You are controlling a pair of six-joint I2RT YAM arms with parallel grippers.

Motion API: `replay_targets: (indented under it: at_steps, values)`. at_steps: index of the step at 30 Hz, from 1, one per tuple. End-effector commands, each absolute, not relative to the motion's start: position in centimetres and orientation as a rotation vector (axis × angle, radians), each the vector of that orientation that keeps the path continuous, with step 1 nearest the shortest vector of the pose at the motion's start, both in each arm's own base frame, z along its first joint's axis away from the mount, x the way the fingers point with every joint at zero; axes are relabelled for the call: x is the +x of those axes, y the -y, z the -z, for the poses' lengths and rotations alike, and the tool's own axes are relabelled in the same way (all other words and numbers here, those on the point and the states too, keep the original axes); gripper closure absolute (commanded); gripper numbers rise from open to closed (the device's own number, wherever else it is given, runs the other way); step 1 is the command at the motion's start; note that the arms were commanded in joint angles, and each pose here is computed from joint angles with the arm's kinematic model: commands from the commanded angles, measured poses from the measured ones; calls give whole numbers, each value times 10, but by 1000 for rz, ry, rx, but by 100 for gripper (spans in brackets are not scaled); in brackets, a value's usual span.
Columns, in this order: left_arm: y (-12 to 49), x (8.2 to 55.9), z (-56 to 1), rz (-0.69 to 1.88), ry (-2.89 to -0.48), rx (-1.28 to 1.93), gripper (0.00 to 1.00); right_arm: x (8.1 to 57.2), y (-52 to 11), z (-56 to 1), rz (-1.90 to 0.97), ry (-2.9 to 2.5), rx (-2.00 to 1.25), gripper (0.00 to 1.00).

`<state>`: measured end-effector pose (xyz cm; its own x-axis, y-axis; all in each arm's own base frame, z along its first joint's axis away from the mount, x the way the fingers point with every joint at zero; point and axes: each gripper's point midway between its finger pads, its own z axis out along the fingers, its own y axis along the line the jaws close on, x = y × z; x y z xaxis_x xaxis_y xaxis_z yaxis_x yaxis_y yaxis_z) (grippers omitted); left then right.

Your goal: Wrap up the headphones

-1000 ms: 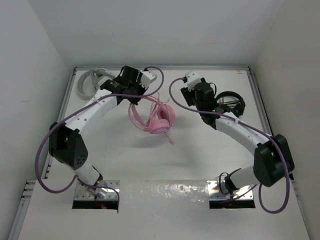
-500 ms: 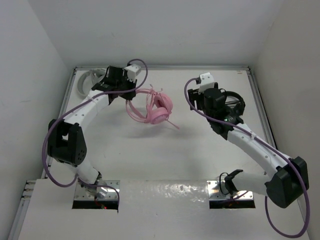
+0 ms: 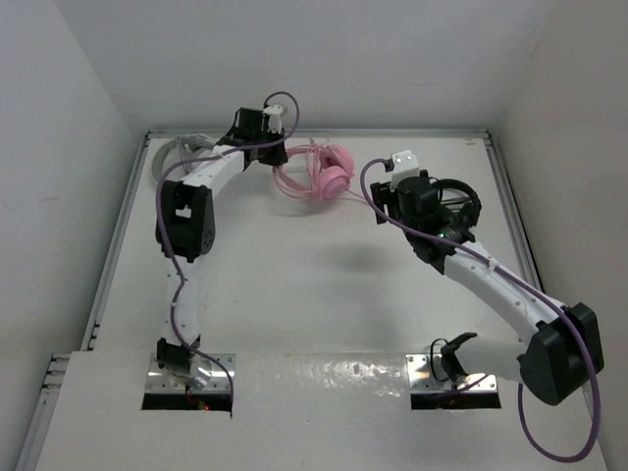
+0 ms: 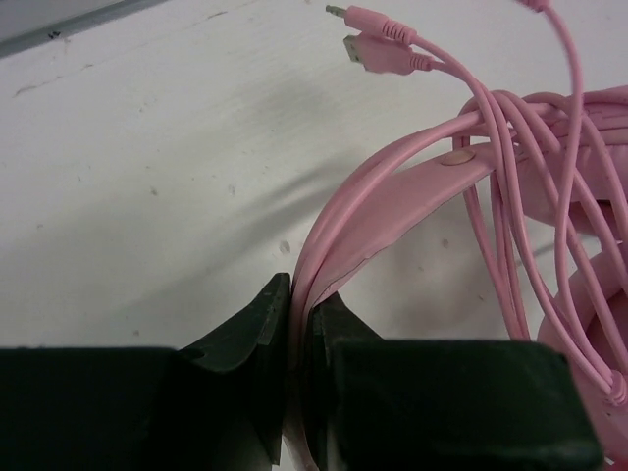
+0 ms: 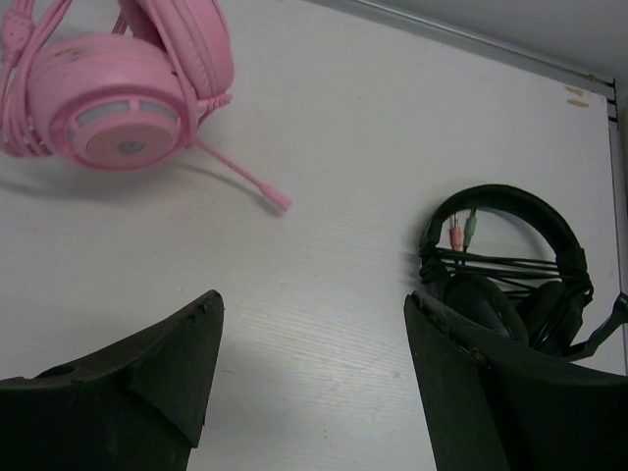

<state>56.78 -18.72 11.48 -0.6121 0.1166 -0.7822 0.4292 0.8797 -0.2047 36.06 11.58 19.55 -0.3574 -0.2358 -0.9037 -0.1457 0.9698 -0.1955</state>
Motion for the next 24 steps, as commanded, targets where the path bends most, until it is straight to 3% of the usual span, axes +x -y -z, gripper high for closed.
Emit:
replay_targets:
  at_steps: [1, 7, 11, 12, 13, 19, 21, 23, 24]
  values:
    - [192, 607, -145, 579, -2097, 299, 100, 364, -114, -188, 117, -1971, -278, 26]
    - [180, 640, -113, 499, -2094, 236, 100, 364, -115, -181, 125, -1994, -310, 26]
    - [177, 634, -82, 488, -2151, 245, 59, 364, -117, -180, 123, -1997, -323, 26]
    - [176, 633, -81, 479, -2156, 245, 42, 365, -117, -181, 122, -1996, -324, 26]
    - [173, 632, -77, 457, -2168, 240, 34, 365, -118, -183, 117, -1993, -327, 26]
    - [137, 631, -126, 282, -2132, 165, 7, 364, -120, -188, 95, -1995, -314, 24]
    - [124, 622, -161, 224, -2112, 145, 6, 362, -116, -189, 104, -1999, -290, 21]
    - [108, 607, -201, 127, -2087, 178, 2, 359, -112, -186, 111, -2011, -261, 16]
    - [103, 596, -205, 100, -2098, 205, 0, 357, -108, -188, 125, -2006, -231, 5]
